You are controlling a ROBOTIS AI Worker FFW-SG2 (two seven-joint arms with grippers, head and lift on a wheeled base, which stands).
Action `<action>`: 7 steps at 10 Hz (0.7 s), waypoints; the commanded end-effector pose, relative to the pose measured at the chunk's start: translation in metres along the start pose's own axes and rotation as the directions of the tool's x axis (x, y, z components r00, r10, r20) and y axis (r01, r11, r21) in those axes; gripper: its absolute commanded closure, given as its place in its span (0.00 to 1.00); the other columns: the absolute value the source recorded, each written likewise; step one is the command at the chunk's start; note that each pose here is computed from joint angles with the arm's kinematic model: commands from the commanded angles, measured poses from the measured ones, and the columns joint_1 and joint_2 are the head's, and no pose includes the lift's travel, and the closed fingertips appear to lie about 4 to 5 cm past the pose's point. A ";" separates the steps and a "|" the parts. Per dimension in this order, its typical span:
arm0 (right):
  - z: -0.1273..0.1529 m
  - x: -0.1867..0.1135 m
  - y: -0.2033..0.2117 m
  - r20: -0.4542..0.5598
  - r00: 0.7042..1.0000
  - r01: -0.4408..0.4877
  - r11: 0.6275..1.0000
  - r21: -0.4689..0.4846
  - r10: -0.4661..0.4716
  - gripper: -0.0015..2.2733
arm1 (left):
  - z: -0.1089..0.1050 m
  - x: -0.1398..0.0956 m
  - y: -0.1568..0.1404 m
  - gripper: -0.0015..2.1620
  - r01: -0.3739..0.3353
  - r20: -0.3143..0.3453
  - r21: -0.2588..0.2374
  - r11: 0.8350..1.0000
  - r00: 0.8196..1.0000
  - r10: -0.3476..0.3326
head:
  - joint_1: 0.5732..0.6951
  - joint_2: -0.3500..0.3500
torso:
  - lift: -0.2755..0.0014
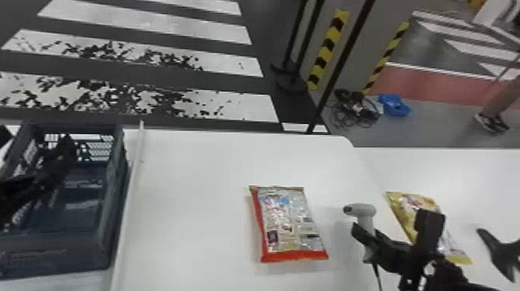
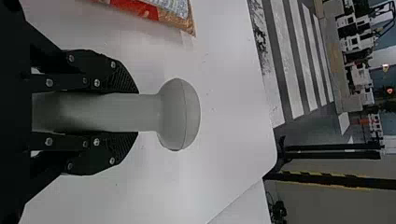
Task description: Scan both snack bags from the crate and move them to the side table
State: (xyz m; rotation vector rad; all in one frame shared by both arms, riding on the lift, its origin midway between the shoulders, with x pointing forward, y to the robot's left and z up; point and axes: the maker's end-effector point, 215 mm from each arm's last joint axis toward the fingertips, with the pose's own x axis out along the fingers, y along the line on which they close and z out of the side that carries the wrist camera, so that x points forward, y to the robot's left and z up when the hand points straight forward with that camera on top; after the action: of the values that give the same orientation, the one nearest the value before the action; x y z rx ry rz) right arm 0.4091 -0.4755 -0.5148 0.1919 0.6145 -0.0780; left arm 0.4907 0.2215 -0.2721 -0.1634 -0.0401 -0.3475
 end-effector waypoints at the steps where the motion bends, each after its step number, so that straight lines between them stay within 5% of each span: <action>1: -0.010 0.010 0.003 0.004 1.000 -0.014 1.000 -0.015 0.014 0.99 | 0.002 0.000 0.001 0.02 -0.003 0.004 0.000 1.000 1.000 0.003 | 1.00 0.06 | 0.65; 3: -0.013 0.020 0.014 0.031 0.999 -0.032 0.998 -0.050 0.033 0.94 | 0.004 0.000 0.002 0.02 -0.006 0.009 -0.001 1.000 1.000 0.006 | 1.00 0.07 | 0.65; 5: -0.009 0.022 0.016 0.067 0.997 -0.030 0.996 -0.081 0.036 0.69 | 0.003 -0.001 0.004 0.02 -0.010 0.008 0.000 1.000 1.000 0.010 | 1.00 0.10 | 0.65; 7: -0.007 0.020 0.014 0.087 0.996 -0.024 0.994 -0.103 0.033 0.01 | 0.003 -0.001 0.005 0.02 -0.009 0.007 0.002 1.000 1.000 0.009 | 1.00 0.10 | 0.65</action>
State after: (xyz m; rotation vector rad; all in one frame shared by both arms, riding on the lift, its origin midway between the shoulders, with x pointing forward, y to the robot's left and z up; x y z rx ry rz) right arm 0.4241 -0.4600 -0.5309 0.1040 0.5310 -0.0273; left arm 0.4914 0.2263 -0.2694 -0.1632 -0.0476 -0.3385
